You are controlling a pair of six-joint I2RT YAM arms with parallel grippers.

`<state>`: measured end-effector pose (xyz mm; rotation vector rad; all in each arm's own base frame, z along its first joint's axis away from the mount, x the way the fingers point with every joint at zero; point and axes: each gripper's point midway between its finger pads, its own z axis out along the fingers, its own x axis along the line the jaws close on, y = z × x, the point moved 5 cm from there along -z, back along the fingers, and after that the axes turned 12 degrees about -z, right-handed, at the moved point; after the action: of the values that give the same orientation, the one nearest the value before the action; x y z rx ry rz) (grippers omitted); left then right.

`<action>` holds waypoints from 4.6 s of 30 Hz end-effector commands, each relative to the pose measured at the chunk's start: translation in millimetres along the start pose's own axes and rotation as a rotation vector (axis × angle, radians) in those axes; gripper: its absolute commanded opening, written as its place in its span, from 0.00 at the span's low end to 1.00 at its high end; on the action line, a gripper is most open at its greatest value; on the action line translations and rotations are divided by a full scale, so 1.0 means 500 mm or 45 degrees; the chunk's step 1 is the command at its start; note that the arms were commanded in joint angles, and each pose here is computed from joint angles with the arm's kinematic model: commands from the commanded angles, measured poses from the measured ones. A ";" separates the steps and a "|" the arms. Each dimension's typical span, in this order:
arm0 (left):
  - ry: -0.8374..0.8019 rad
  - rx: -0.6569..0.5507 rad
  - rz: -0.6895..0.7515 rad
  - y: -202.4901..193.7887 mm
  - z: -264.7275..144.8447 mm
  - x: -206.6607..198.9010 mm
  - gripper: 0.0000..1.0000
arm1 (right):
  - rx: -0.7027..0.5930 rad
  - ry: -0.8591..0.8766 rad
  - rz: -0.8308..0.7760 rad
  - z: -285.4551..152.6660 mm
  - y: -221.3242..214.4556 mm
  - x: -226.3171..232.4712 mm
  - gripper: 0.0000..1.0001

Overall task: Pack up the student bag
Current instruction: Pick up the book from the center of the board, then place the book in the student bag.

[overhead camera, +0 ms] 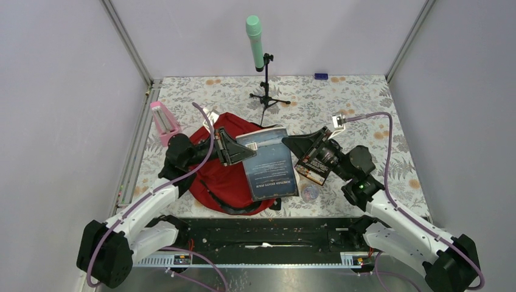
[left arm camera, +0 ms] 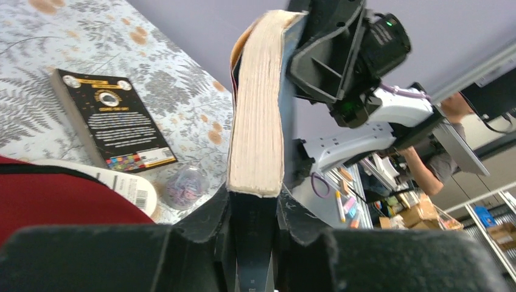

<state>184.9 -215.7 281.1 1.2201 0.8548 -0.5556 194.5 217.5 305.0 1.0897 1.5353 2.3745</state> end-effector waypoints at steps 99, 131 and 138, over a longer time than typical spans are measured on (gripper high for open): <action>1.155 0.092 0.920 0.096 0.028 -0.017 0.00 | 0.211 -0.511 0.435 -0.094 -0.015 -0.116 0.00; 1.027 -0.269 0.865 0.166 -0.036 -0.027 0.00 | 0.258 -0.329 0.603 0.047 -0.110 0.076 0.00; 1.033 -0.347 0.825 0.178 -0.050 -0.031 0.00 | 0.367 -0.323 0.630 0.057 -0.163 0.097 0.00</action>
<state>234.3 -172.4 309.5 1.5544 1.1011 0.5863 149.0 278.0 203.2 2.0360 1.8693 1.8442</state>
